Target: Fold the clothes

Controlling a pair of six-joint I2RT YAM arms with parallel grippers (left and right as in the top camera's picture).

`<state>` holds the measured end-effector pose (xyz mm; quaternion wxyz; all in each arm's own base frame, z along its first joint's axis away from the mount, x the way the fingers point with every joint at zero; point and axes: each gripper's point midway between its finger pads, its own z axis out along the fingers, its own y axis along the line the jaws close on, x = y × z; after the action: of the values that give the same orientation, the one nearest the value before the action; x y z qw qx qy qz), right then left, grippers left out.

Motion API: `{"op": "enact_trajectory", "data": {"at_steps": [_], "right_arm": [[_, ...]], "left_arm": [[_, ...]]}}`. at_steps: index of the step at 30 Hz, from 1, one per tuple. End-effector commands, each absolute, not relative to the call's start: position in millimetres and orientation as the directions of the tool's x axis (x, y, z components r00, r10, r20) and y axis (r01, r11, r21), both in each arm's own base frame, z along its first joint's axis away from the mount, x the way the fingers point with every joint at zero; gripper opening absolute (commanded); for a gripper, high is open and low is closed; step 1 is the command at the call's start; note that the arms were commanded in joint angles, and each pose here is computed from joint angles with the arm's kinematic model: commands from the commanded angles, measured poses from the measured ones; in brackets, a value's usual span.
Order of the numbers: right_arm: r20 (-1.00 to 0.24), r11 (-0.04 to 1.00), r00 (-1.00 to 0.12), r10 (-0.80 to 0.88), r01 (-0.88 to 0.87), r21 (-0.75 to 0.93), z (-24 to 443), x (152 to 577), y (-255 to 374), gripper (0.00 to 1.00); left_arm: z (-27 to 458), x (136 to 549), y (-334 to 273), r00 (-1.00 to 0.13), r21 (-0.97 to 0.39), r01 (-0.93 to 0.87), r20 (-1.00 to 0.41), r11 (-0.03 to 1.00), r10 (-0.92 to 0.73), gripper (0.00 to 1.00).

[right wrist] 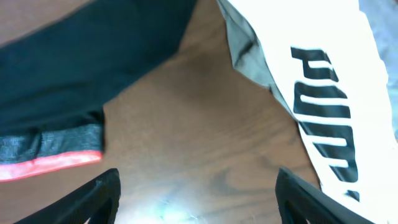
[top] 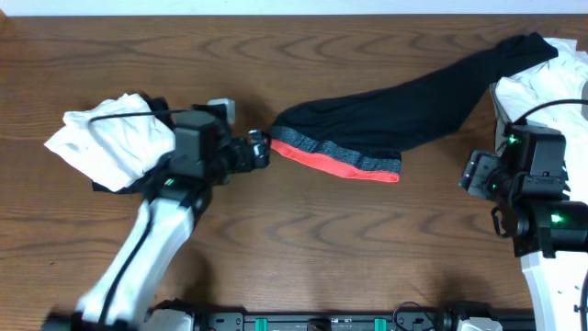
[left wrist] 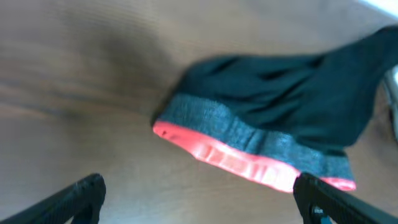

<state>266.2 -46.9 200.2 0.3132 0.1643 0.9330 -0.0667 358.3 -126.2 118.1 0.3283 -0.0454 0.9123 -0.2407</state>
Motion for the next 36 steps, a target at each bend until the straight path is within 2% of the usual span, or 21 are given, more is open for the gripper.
{"op": "enact_trajectory", "data": {"at_steps": [1,6,11,22,24,28,29,31,34,35,36], "right_arm": [[-0.608,0.929,-0.745,0.277,0.369,-0.029,202,264,-53,0.78],[-0.608,0.929,-0.744,0.277,0.369,-0.029,202,264,-53,0.79],[-0.608,0.929,-0.745,0.277,0.369,-0.029,202,264,-53,0.79],[-0.605,0.929,-0.747,0.277,0.369,-0.030,202,263,-53,0.79],[-0.602,0.929,-0.749,0.277,0.369,-0.032,201,262,-53,0.79],[-0.595,0.929,-0.754,0.278,0.369,-0.034,200,261,-52,0.77],[-0.594,0.929,-0.755,0.278,0.369,-0.035,200,260,-52,0.77],[-0.591,0.929,-0.757,0.277,0.368,-0.036,199,260,-52,0.77],[-0.586,0.929,-0.761,0.278,0.368,-0.038,198,258,-52,0.76],[-0.585,0.929,-0.762,0.278,0.368,-0.038,198,258,-52,0.76],[-0.583,0.929,-0.763,0.278,0.368,-0.039,198,257,-52,0.75]], "left_arm": [[92,367,-142,-0.823,-0.549,0.014,-0.481,0.836,-0.301,0.98],[50,368,-154,-0.864,-0.637,-0.147,-0.290,0.757,-0.411,0.98],[24,362,-161,-0.862,-0.663,-0.288,-0.134,0.690,-0.489,0.98],[7,369,-187,-0.831,-0.702,-0.360,-0.058,0.614,-0.553,1.00],[4,373,-189,-0.828,-0.708,-0.352,-0.069,0.613,-0.556,0.97],[2,388,-178,-0.790,-0.694,-0.346,-0.148,0.632,-0.595,0.75],[4,394,-174,-0.778,-0.690,-0.331,-0.186,0.643,-0.600,0.67],[11,406,-171,-0.767,-0.686,-0.264,-0.277,0.678,-0.579,0.42],[25,418,-171,-0.758,-0.672,-0.141,-0.399,0.727,-0.516,0.13],[27,420,-169,-0.755,-0.668,-0.131,-0.412,0.732,-0.511,0.06],[31,423,-165,-0.749,-0.668,-0.121,-0.424,0.735,-0.509,0.06]]}}
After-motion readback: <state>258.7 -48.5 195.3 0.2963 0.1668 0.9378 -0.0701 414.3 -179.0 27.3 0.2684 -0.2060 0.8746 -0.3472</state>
